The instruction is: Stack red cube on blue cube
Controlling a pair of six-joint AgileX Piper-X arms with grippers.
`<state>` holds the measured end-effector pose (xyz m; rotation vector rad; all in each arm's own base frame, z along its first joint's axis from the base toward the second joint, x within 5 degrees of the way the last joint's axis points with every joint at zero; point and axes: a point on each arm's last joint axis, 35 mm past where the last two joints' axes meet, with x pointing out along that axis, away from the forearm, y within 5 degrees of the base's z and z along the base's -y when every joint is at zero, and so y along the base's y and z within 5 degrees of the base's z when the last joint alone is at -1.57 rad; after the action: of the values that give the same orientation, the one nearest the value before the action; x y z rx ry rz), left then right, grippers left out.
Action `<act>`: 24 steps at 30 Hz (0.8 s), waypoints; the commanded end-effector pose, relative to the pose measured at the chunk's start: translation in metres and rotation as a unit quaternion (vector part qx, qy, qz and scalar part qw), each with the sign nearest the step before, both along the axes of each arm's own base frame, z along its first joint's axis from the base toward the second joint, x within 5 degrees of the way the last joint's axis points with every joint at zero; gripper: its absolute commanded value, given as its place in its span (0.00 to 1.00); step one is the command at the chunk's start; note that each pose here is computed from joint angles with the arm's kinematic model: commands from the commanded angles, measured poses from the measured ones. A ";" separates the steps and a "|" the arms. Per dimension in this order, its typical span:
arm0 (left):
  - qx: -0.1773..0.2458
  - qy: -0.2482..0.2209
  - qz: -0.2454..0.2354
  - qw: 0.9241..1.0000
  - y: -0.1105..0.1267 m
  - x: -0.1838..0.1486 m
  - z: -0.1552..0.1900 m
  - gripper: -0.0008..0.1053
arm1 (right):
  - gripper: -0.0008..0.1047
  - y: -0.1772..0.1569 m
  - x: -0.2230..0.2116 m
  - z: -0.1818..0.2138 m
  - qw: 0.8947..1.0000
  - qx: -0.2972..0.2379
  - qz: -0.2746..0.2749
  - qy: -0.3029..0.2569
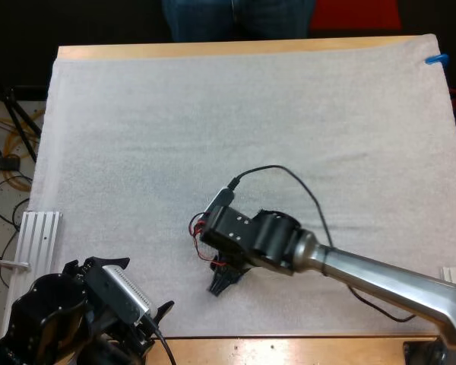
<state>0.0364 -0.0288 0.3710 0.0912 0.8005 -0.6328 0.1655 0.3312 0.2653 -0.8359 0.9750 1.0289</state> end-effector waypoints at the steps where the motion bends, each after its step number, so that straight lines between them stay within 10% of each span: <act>1: 0.001 0.001 0.004 1.000 0.000 0.000 0.000 0.83 | 0.49 -0.006 -0.002 0.015 1.000 0.009 -0.003 -0.004; 10: -0.024 -0.024 -0.004 0.999 -0.004 0.004 0.006 0.83 | 0.49 -0.035 -0.012 0.073 0.996 0.073 0.017 -0.056; 24: -0.050 -0.139 0.068 0.987 -0.036 0.071 0.026 0.83 | 0.49 -0.127 0.107 0.083 0.972 0.125 -0.183 -0.079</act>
<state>0.1045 -0.0634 0.3949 0.0404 0.5233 -0.5342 0.2719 0.2046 0.3439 -0.5008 0.8292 0.7206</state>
